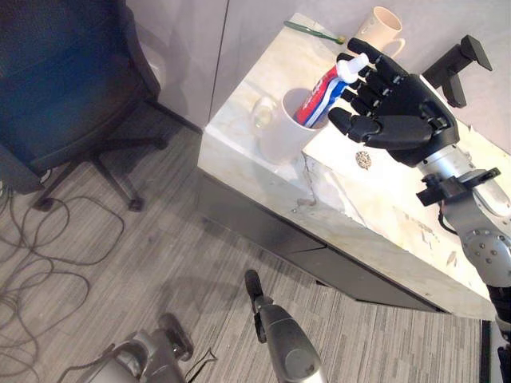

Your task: Organize the bathroom.

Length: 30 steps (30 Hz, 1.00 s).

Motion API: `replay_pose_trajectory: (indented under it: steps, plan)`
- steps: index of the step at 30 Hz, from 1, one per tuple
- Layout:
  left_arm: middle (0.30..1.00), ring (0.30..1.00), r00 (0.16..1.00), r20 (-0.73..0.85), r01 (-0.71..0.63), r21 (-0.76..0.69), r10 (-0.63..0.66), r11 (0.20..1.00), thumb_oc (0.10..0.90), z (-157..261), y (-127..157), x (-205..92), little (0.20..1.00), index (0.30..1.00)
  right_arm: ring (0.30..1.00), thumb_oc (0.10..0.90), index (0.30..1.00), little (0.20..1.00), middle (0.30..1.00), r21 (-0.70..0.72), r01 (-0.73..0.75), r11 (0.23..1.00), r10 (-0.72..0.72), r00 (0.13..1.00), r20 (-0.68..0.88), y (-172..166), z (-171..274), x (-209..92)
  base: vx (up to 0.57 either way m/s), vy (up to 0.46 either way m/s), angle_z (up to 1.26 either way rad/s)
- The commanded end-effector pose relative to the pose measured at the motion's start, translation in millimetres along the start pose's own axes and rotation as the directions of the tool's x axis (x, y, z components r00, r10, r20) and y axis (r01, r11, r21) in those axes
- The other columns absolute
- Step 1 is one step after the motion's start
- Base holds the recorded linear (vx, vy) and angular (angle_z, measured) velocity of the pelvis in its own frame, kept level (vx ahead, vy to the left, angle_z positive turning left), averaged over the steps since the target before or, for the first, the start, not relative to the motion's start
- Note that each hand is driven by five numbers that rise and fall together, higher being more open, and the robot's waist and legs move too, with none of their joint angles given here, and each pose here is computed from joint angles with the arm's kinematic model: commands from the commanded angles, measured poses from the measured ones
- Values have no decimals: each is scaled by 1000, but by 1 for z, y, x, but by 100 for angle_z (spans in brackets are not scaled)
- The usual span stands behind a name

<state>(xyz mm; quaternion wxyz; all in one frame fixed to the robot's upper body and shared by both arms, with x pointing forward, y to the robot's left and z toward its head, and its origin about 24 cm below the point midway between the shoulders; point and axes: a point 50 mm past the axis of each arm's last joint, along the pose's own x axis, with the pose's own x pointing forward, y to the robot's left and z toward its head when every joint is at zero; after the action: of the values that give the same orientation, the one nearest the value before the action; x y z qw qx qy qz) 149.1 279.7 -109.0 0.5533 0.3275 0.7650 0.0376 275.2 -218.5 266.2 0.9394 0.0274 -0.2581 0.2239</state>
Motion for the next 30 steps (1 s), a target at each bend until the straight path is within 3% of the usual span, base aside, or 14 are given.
replay_pose_trajectory:
  steps: [1,7,15,23,24,25,26,27,29,30]
  plan:
    - [900,900,976,-24,213,-59,-215,975,800,-1,-48,-2,900,900,900,800,900,900,900,-47,5,999,10,950,312,0,57,-4,0,0,0]
    - [900,900,974,-17,225,-69,-226,972,800,0,-50,-3,900,900,900,800,900,900,900,-63,55,997,-31,943,331,-5,61,-6,0,8,-4]
    - [900,900,966,-17,255,-102,-258,962,800,-5,-61,1,900,900,900,800,900,900,900,-55,308,950,-266,887,377,-39,68,-25,44,19,-10]
    - [900,900,946,11,322,-183,-325,929,800,-10,-83,5,900,900,900,800,900,900,900,-22,593,805,-530,736,422,-81,86,-63,90,66,-17]
    - [900,900,938,-8,340,-191,-348,921,800,-14,-88,5,900,900,900,800,900,900,900,-71,675,735,-585,683,438,-89,88,-73,49,37,-18]
    - [900,900,937,-9,342,-190,-350,920,800,-14,-88,6,900,900,900,800,900,900,900,-86,684,724,-587,677,444,-89,88,-74,82,58,-15]
    - [900,900,934,-34,343,-184,-355,921,800,-19,-93,7,900,900,900,800,900,900,900,-175,804,569,-676,578,457,-105,87,-95,58,39,-9]
    - [900,900,933,-36,346,-183,-358,920,800,-20,-94,7,900,900,900,800,900,900,900,-201,822,533,-692,560,456,-108,86,-100,67,51,-9]
    - [900,900,925,-25,366,-202,-378,908,800,-20,-99,7,900,900,900,800,900,900,900,-304,898,319,-782,430,451,-127,79,-133,47,50,-5]
    - [900,900,916,-22,388,-196,-400,900,800,-20,-105,6,900,900,900,800,900,900,900,-404,910,92,-851,283,442,-143,69,-175,62,63,-1]
